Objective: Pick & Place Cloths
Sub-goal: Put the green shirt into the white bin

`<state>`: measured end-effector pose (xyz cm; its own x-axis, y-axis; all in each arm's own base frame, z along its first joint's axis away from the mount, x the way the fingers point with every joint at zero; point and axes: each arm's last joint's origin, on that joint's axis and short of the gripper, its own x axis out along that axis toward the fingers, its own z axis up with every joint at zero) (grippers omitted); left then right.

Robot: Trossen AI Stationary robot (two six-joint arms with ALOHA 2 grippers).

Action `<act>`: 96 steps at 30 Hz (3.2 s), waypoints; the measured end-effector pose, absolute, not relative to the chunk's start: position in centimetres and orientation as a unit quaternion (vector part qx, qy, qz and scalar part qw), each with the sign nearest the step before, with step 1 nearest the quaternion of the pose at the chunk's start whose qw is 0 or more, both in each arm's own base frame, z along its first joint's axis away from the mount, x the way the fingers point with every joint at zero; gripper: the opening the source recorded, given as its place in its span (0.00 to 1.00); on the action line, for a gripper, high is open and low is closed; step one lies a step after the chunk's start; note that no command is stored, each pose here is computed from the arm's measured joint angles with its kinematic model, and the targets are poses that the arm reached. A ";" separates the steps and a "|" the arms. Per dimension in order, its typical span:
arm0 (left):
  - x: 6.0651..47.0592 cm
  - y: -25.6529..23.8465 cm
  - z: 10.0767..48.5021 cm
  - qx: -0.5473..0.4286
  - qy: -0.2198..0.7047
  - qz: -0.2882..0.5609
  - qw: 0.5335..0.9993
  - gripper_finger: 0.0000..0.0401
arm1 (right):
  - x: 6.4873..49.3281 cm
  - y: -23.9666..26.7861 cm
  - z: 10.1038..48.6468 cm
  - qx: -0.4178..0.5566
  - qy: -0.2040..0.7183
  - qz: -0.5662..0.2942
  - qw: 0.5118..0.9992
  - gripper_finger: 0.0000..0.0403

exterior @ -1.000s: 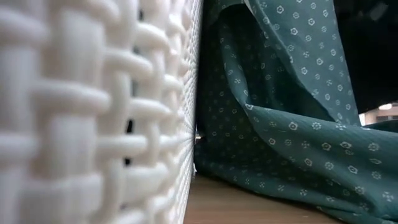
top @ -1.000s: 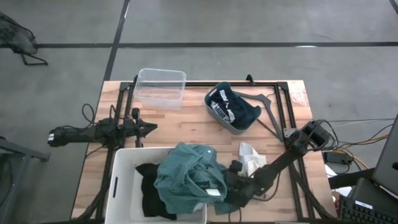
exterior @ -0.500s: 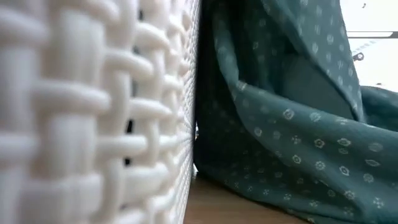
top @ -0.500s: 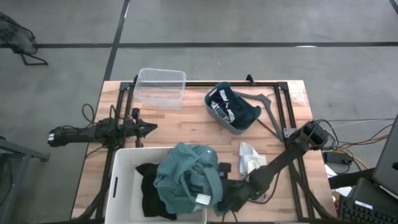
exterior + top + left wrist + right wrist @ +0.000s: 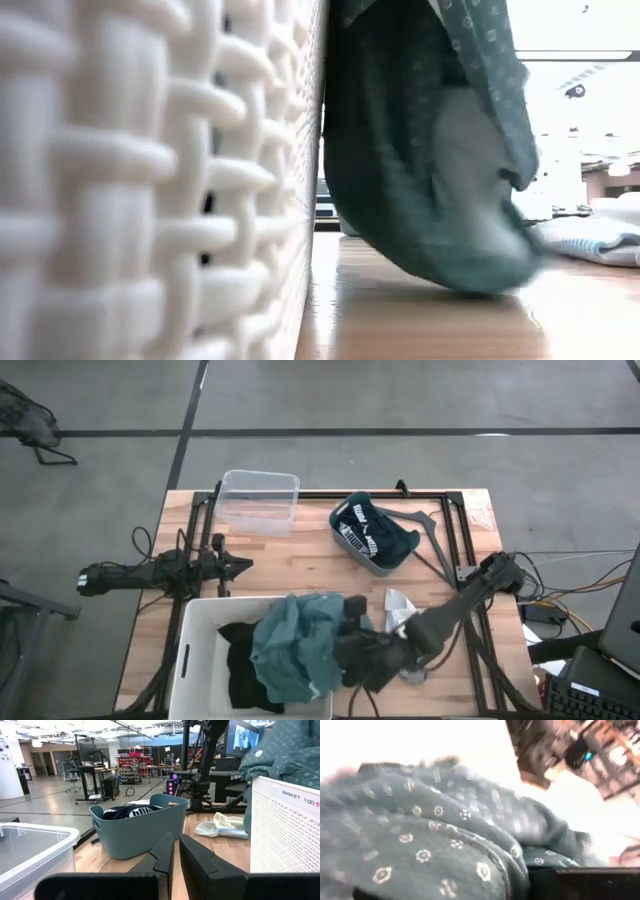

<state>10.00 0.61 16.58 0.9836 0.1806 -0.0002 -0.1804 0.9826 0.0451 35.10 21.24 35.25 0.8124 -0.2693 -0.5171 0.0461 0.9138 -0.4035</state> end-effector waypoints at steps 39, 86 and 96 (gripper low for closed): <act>10.0 0.6 16.6 0.023 0.003 0.091 0.996 0.09 | 48.3 14.6 35.9 0.011 0.209 0.232 0.950 0.12; 10.0 0.6 16.6 0.023 0.003 0.091 0.996 0.09 | 33.1 23.8 32.5 -0.114 0.545 -0.088 0.826 0.63; 10.0 0.6 16.6 0.022 0.003 0.091 0.996 0.09 | 29.4 25.0 26.9 -0.142 0.553 -0.175 0.802 0.53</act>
<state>10.02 0.61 16.56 0.9836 0.1805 -0.0028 -0.1802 0.9826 0.0453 29.37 25.03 26.94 0.3269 -0.4382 -0.8373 0.1233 0.8982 -0.4219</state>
